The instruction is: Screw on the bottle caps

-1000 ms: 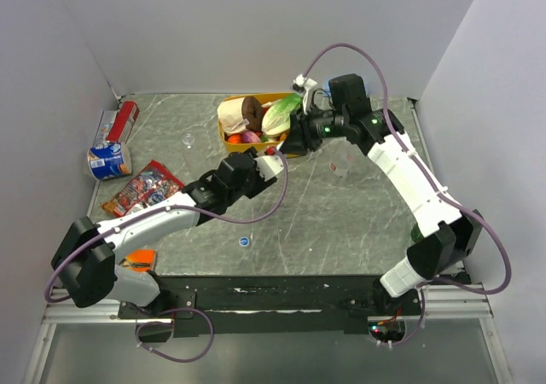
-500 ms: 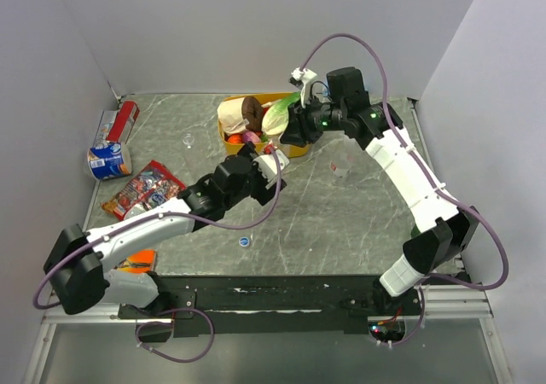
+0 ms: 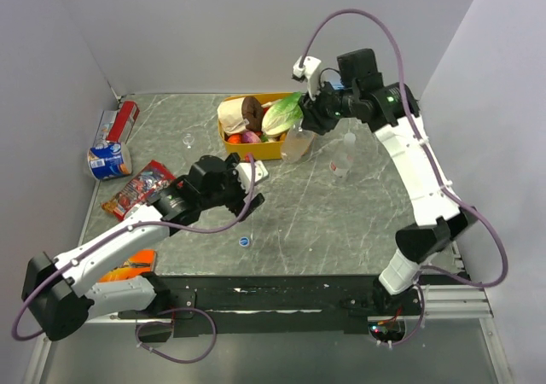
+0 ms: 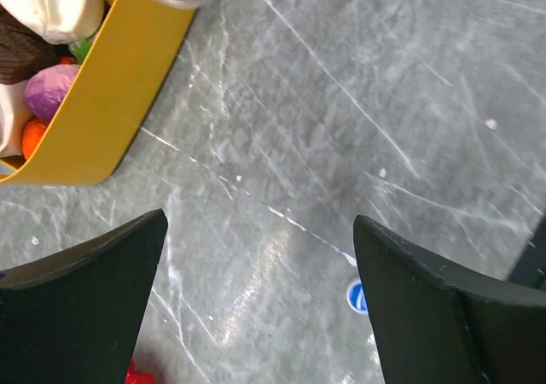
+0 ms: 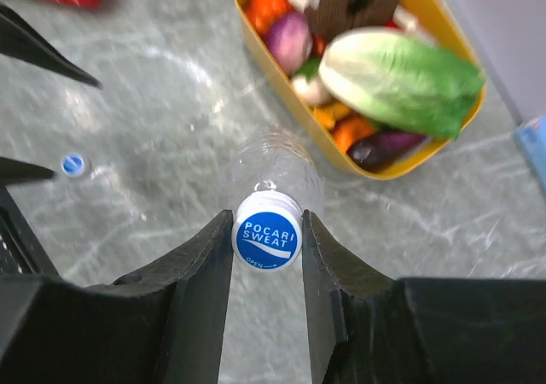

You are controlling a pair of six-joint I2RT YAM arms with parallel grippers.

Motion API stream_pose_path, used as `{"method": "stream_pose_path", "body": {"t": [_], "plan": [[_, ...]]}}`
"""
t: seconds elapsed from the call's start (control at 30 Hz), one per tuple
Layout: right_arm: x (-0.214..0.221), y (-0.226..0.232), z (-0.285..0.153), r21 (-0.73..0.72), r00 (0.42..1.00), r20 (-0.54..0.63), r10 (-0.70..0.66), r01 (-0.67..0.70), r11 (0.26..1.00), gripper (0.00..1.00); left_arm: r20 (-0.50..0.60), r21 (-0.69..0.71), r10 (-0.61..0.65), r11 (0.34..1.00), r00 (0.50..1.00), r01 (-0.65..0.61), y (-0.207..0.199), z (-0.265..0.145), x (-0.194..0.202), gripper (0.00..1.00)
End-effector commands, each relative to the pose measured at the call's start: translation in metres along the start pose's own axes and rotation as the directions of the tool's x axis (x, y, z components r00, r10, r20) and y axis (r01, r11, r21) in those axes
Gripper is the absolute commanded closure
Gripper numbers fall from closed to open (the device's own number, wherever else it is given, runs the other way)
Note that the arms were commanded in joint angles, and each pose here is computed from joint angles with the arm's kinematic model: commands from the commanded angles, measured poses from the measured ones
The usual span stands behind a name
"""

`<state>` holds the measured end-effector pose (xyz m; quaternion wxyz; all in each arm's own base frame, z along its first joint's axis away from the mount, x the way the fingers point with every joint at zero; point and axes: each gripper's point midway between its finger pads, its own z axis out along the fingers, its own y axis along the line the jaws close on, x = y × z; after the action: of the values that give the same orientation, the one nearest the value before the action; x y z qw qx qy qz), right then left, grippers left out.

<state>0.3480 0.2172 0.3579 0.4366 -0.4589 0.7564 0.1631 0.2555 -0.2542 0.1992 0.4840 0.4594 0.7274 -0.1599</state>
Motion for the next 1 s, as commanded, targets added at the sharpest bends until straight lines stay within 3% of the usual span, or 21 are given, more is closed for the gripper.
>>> {"method": "stream_pose_path", "body": {"t": [0.0, 0.3, 0.7, 0.77, 0.97], "plan": [[0.049, 0.0, 0.017, -0.05, 0.979, -0.202, 0.035, -0.047, 0.998, 1.0, 0.059, 0.06, -0.025, 0.998, 0.998, 0.022, 0.003, -0.021, -0.021, 0.04], [0.082, -0.001, 0.037, -0.053, 0.953, -0.294, 0.079, -0.099, 0.994, 1.0, 0.127, -0.017, -0.05, 0.998, 0.991, 0.053, 0.037, -0.031, -0.038, 0.04], [0.096, -0.021, 0.059, -0.009, 0.955, -0.274, 0.115, -0.122, 0.993, 1.0, 0.124, -0.025, -0.061, 0.998, 0.99, 0.064, 0.044, -0.031, -0.033, 0.04], [0.097, -0.022, 0.061, -0.003, 0.958, -0.264, 0.114, -0.119, 0.993, 0.99, 0.124, -0.03, -0.065, 0.997, 0.99, 0.069, 0.046, -0.031, -0.033, 0.04], [0.111, -0.024, 0.075, 0.014, 0.944, -0.299, 0.143, -0.146, 0.989, 0.82, 0.115, -0.036, -0.069, 0.997, 0.991, 0.073, 0.05, -0.028, -0.03, 0.04]]}}
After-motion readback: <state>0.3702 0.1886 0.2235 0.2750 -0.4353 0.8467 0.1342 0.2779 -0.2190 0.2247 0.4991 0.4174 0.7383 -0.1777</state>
